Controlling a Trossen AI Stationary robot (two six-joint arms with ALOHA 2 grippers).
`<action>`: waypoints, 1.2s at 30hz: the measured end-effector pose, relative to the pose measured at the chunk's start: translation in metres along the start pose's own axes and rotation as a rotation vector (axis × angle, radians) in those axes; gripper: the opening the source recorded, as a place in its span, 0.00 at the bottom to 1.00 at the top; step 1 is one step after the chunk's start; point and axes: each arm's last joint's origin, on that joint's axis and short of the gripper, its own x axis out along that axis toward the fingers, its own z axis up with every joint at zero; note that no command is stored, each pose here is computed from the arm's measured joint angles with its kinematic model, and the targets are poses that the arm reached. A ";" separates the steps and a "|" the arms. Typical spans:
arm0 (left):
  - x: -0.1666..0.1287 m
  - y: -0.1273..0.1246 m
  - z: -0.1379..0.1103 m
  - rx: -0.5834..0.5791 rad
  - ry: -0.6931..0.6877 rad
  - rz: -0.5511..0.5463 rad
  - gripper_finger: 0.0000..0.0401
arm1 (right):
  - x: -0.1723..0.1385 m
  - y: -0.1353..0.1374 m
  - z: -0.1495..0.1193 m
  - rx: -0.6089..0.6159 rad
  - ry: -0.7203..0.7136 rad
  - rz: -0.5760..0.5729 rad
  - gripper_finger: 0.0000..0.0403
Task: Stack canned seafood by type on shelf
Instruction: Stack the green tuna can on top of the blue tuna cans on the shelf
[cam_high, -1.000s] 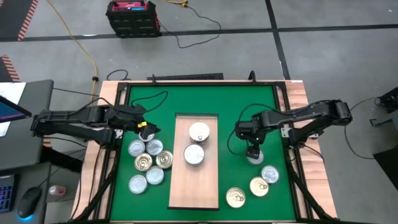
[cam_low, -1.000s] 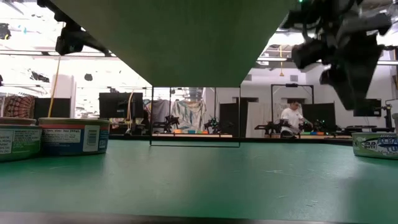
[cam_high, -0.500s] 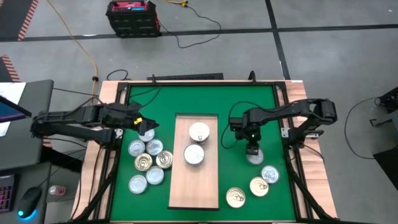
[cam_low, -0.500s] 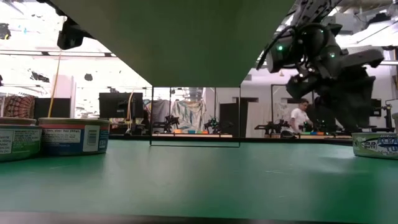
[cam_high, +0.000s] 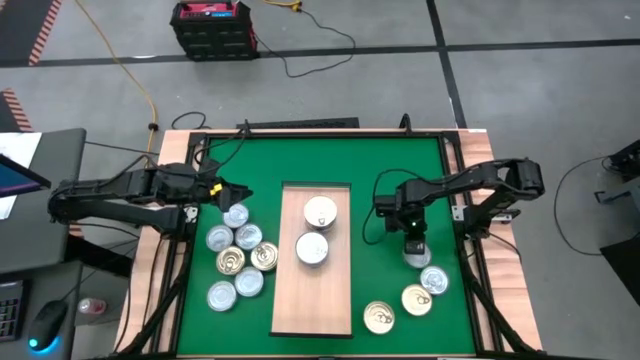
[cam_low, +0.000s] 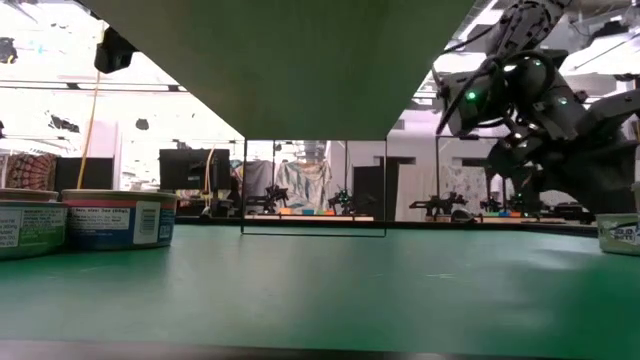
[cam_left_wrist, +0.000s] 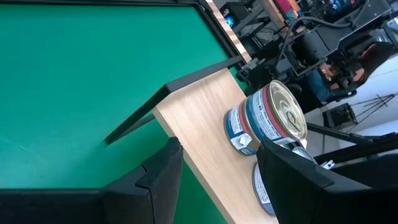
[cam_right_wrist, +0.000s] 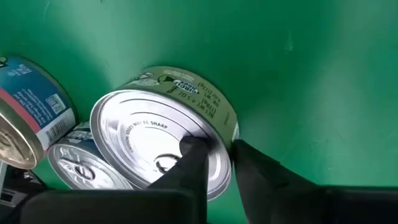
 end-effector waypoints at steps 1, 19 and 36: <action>0.001 0.000 0.000 0.001 -0.002 0.005 0.50 | 0.000 -0.002 -0.001 0.000 0.002 0.004 0.22; 0.001 -0.001 0.003 -0.040 -0.063 0.014 0.50 | -0.024 -0.051 -0.010 0.064 -0.152 0.054 0.14; 0.000 -0.003 0.002 0.047 -0.028 -0.024 0.50 | -0.049 -0.055 -0.019 0.056 -0.244 -0.001 0.21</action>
